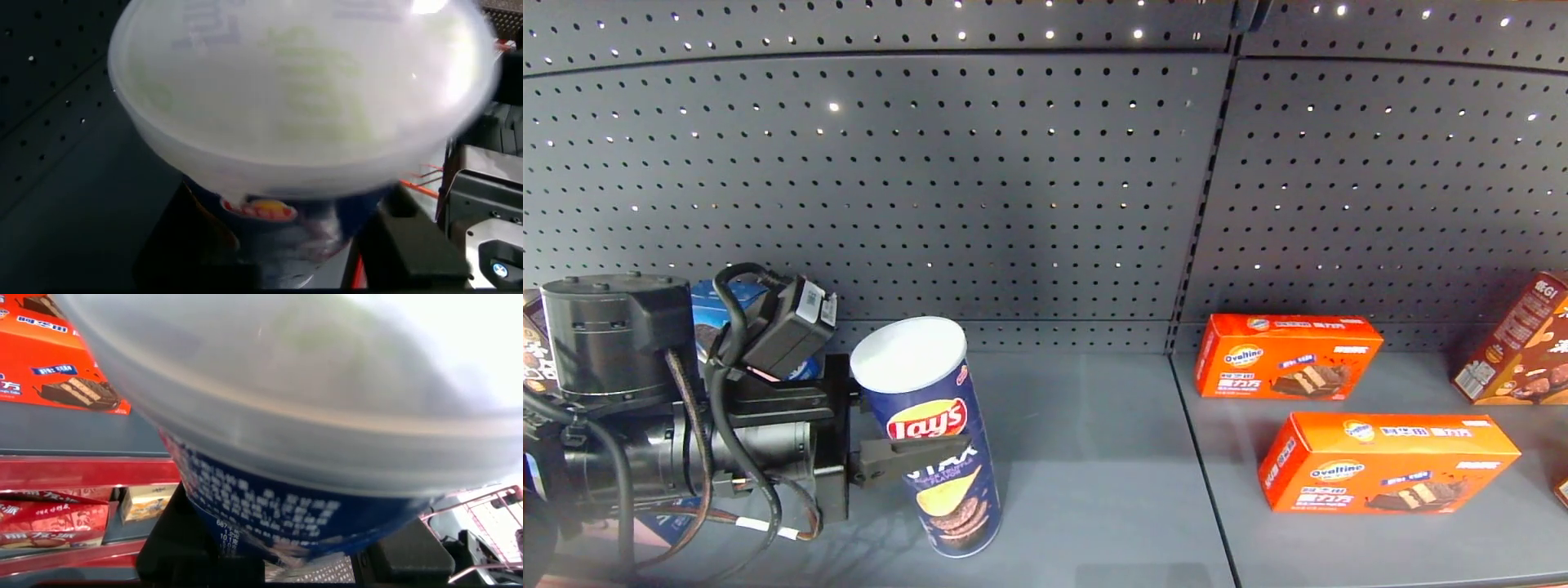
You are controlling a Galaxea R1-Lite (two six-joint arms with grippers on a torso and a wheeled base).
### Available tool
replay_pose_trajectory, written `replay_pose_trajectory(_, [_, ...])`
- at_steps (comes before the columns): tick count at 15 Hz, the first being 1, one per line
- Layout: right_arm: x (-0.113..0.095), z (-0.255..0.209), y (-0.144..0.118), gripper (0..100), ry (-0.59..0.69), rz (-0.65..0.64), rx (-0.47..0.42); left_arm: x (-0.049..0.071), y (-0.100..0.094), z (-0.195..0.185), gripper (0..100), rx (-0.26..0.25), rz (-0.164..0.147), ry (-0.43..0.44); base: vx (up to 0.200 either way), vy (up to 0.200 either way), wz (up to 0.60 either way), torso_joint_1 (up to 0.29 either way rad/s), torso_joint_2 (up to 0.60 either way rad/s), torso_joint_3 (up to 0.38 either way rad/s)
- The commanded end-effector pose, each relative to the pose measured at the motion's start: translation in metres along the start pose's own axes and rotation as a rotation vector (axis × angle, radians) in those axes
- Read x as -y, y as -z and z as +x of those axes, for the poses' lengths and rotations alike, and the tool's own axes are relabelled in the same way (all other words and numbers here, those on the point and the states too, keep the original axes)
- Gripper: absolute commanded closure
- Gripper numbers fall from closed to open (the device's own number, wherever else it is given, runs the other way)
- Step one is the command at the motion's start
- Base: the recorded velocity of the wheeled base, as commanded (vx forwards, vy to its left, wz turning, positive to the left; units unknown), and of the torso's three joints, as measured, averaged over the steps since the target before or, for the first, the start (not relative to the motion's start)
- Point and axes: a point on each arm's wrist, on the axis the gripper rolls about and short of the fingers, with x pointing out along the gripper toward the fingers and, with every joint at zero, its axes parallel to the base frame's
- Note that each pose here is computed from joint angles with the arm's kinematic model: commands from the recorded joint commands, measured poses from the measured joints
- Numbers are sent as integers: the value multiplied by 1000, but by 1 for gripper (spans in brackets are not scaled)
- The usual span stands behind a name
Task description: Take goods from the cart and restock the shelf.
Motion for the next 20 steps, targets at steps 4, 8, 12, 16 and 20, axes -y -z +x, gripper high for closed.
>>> replay_pose_trajectory(4, [0,0,0,100,-1,-1,0,-1,-1,0,0,2,1,-6,0,0,0,0,0,0])
replay_pose_trajectory(8, [0,-1,0,100,2,-1,4,1,0,-1,0,0,-1,-5,0,0,0,0,0,0])
replay_pose_trajectory(12, [0,-1,-1,100,4,-1,8,11,11,-10,0,-20,-22,-10,0,0,0,0,0,0])
replay_pose_trajectory(16, [1,-1,-1,100,5,-1,11,18,22,-25,0,-33,-46,-50,0,0,0,0,0,0])
replay_pose_trajectory(20, [1,-2,-2,100,6,-2,16,16,29,-35,0,-44,-70,-98,0,0,0,0,0,0])
